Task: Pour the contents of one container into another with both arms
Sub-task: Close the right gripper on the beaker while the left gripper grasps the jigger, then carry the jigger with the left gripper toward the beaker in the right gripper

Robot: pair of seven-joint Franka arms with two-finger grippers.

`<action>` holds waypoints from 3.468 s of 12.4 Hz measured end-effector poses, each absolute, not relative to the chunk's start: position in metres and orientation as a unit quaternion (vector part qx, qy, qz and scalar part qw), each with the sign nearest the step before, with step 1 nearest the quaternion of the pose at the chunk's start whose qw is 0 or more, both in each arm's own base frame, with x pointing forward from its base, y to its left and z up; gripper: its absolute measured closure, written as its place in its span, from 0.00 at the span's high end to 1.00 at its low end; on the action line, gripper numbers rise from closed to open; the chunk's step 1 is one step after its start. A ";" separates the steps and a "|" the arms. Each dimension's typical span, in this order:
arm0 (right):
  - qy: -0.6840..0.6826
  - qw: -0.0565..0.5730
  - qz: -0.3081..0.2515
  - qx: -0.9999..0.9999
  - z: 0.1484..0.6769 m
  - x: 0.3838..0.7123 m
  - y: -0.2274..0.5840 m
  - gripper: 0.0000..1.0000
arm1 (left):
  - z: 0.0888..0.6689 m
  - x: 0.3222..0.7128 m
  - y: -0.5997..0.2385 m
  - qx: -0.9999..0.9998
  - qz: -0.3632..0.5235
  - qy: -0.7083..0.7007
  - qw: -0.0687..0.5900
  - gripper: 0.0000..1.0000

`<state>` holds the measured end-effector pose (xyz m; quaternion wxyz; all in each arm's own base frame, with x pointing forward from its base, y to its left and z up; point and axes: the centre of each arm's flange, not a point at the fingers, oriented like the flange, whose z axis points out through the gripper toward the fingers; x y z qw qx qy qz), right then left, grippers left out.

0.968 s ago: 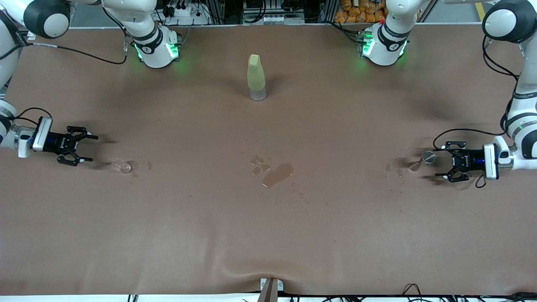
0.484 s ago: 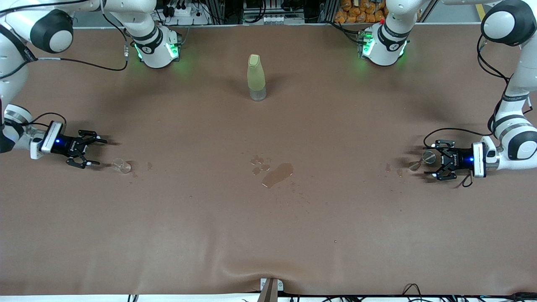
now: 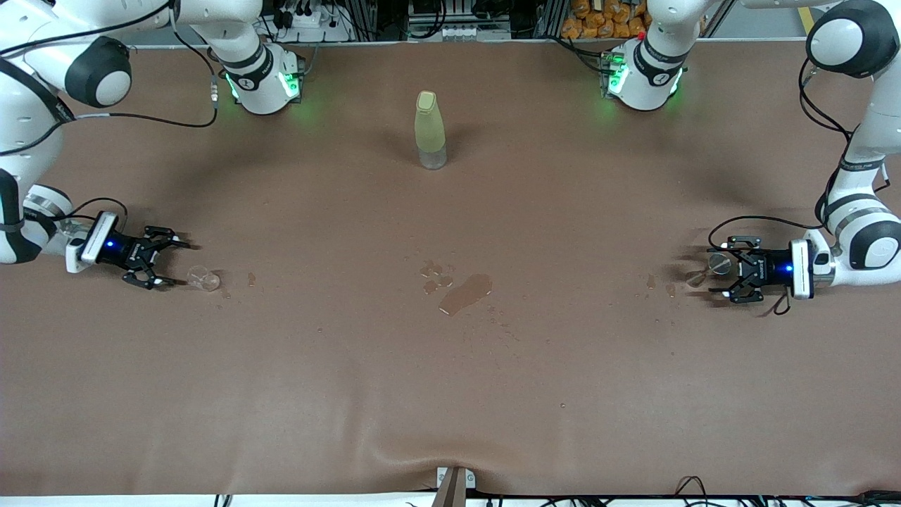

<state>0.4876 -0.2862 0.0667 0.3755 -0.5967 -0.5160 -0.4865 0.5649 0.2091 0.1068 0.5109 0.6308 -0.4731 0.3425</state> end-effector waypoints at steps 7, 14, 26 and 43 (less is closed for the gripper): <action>-0.491 0.369 -0.518 -0.594 0.051 0.492 -0.281 1.00 | 0.105 0.567 0.207 0.626 0.365 -0.465 0.509 0.48; -0.500 0.380 -0.525 -0.574 0.046 0.519 -0.237 1.00 | 0.098 0.566 0.208 0.624 0.374 -0.457 0.511 0.24; -0.508 0.390 -0.527 -0.558 0.038 0.540 -0.190 0.38 | 0.168 0.638 0.146 0.593 0.411 -0.457 0.520 0.22; -0.534 0.487 -0.507 -0.469 0.112 0.599 -0.042 0.17 | 0.234 0.692 -0.215 0.588 0.414 -0.482 0.501 0.22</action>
